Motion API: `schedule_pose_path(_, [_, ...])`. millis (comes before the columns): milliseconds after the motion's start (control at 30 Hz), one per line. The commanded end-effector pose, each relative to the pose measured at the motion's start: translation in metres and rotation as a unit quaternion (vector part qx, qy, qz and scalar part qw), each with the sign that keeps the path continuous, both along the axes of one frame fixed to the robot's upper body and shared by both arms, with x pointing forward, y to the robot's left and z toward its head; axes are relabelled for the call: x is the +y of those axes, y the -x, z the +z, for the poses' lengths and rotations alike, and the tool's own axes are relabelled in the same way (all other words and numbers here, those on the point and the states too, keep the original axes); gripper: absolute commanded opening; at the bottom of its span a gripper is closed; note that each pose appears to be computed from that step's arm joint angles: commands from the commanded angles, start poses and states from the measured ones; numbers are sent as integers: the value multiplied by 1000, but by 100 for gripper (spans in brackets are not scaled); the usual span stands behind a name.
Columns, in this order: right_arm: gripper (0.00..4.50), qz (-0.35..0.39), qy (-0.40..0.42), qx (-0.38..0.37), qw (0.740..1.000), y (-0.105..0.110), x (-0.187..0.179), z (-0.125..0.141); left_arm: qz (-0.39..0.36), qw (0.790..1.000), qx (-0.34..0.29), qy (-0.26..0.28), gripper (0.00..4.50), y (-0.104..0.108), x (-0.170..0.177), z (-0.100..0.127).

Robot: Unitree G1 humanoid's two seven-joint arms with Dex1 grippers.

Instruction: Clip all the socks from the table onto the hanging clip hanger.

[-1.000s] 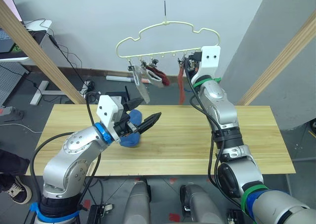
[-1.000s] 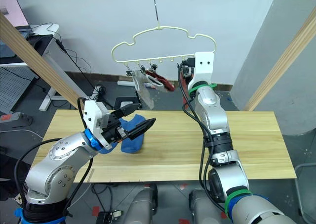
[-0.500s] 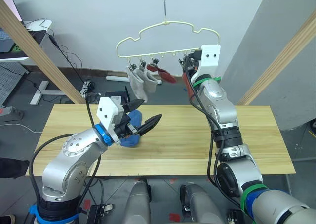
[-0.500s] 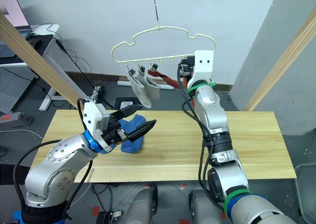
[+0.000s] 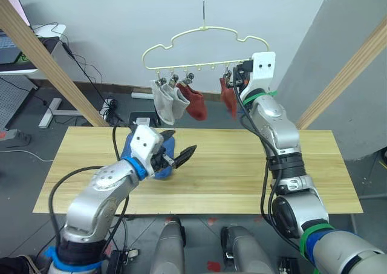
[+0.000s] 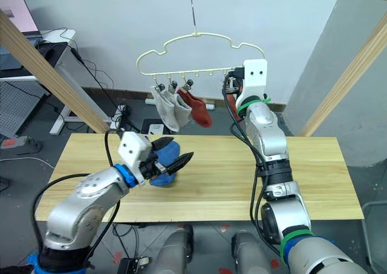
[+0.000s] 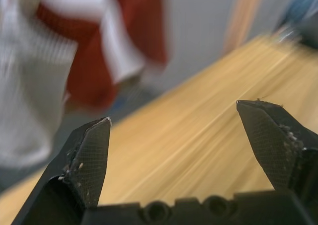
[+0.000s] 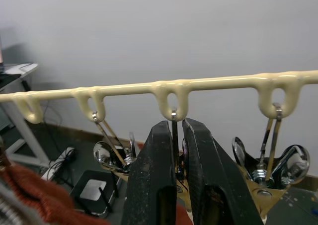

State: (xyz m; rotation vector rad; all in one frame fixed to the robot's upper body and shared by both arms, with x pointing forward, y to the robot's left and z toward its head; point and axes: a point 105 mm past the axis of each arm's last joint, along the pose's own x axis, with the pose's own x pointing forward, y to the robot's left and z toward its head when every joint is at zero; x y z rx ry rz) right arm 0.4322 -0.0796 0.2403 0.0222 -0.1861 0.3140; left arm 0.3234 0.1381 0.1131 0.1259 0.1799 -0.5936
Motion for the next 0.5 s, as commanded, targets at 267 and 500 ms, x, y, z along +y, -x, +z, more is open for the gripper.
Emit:
schedule_pose_path(267, [1,23,0,-4,1000,10,-3,9,91,989,37,-108,450,-61,15,-58])
schedule_pose_path(500, [1,9,-8,-1,1000,12,-8,9,124,980,45,-151,450,-77,36,-63])
